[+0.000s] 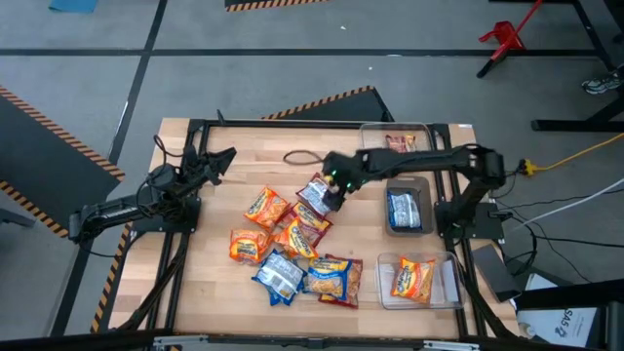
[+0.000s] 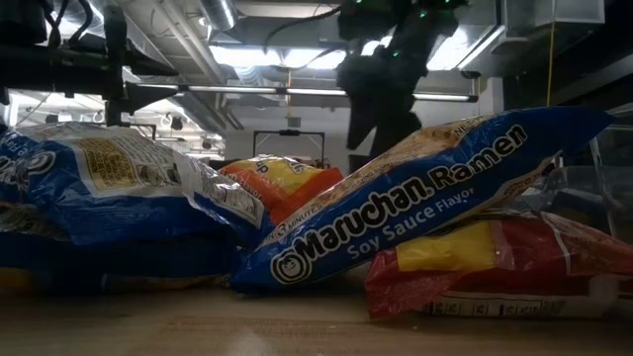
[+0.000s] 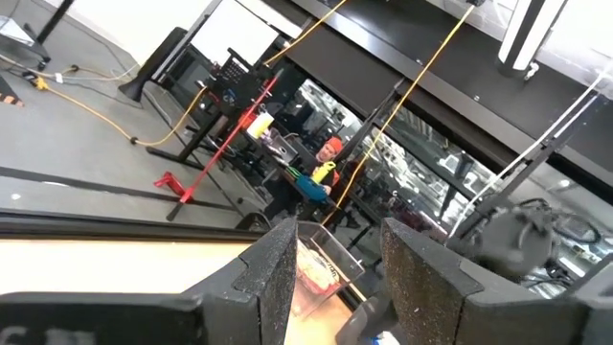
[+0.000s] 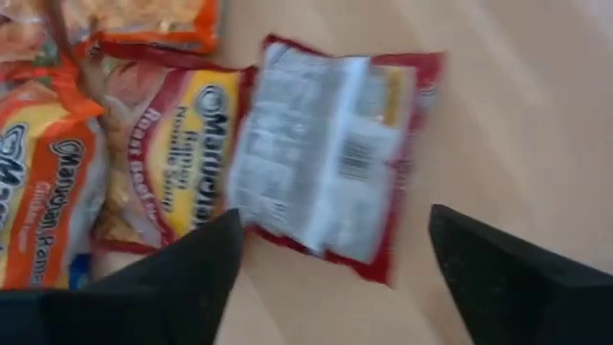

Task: Sort Maruchan noodles
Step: Put the red noodle pack into the top transparent bin

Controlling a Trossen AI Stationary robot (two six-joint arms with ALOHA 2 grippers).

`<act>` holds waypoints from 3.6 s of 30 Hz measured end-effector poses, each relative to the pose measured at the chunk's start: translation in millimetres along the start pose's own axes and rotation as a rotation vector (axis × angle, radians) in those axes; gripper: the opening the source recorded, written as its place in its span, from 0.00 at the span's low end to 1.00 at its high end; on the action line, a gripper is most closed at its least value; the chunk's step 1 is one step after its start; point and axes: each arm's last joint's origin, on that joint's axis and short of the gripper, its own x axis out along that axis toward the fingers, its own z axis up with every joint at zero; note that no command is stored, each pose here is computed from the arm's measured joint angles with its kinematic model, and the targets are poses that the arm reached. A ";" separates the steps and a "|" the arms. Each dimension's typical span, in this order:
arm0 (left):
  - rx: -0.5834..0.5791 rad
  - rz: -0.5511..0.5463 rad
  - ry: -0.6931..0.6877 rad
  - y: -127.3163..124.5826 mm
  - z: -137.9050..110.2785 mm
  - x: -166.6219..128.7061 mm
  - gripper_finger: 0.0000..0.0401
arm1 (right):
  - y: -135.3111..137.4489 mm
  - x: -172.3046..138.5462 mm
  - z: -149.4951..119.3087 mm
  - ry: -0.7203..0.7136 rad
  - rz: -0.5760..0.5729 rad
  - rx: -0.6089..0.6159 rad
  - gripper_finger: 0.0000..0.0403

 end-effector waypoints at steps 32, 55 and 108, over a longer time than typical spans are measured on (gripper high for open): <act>0.010 -0.031 0.076 0.9 -4.2 -0.1 0.37 | 10.2 82.8 -12.6 0.034 -0.181 0.118 0.62; 0.010 -0.030 0.075 0.9 -4.2 -0.1 0.37 | 10.3 31.5 38.9 0.060 -0.146 0.214 0.01; 0.011 -0.018 0.066 1.3 -4.0 -0.1 0.37 | -174.5 -42.7 -43.4 -0.137 -0.375 0.750 0.00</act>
